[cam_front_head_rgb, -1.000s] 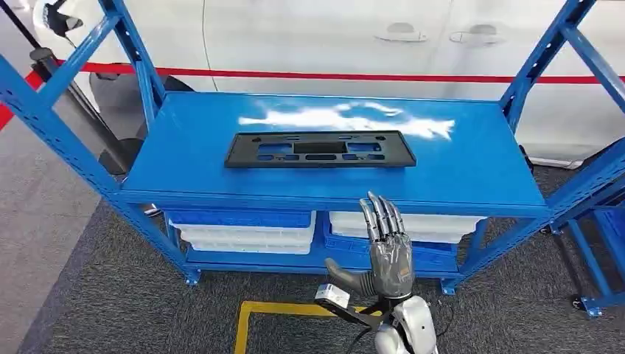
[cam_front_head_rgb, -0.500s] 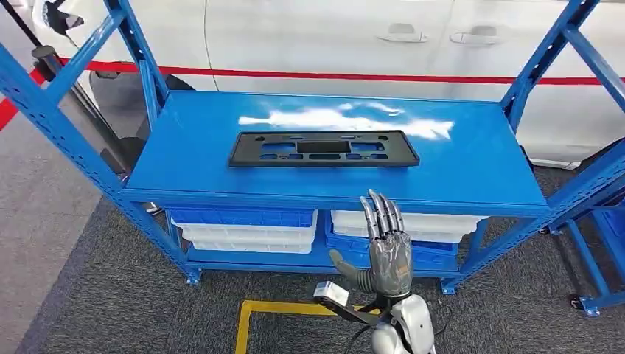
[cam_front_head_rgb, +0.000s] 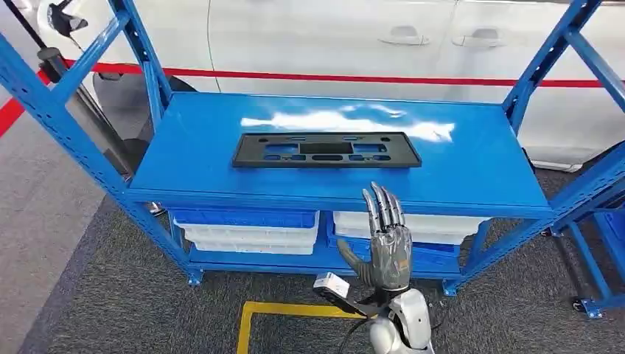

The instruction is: Take the parts from the cabinet and place them on the table.

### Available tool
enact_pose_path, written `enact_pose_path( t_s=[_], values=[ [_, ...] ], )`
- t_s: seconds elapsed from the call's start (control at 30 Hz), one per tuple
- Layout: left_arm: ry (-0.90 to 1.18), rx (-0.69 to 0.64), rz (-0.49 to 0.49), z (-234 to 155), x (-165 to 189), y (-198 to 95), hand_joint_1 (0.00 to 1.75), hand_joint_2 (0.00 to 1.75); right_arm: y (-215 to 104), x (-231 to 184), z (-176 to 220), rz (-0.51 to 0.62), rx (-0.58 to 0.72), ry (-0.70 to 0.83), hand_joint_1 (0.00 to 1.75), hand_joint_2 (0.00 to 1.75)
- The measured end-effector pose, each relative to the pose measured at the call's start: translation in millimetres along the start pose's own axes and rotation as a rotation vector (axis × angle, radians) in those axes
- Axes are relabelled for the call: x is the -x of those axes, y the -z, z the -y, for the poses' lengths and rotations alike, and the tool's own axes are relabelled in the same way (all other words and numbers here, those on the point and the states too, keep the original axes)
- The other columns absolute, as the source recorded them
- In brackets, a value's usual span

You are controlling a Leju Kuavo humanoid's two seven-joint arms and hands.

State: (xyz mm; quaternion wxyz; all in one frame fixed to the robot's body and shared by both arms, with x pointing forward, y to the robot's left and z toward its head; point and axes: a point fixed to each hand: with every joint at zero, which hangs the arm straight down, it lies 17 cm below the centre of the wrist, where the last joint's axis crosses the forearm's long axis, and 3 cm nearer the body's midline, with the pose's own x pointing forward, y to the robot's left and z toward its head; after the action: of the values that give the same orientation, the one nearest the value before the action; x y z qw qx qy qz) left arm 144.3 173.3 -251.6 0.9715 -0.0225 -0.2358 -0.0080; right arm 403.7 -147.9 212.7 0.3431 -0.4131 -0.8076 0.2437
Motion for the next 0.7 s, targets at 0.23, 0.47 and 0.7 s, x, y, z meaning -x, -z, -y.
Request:
enact_pose_path(
  t_s=[0.23,0.47,0.7],
  values=[
    [-0.006,-0.014,-0.024,-2.0,8.4,-1.2,0.0,0.0,-8.9,1.6,-8.4,-0.012,-0.027,0.009,0.0,1.75],
    [-0.011,-0.017,-0.032,-1.6,9.2,-1.1,0.0,0.0,-12.3,2.2,-11.8,-0.017,-0.037,0.012,0.0,1.75],
    [-0.009,-0.02,-0.041,-2.4,13.0,-1.8,0.0,0.0,-17.4,2.1,-17.9,-0.023,-0.055,0.016,0.0,1.75]
  ],
)
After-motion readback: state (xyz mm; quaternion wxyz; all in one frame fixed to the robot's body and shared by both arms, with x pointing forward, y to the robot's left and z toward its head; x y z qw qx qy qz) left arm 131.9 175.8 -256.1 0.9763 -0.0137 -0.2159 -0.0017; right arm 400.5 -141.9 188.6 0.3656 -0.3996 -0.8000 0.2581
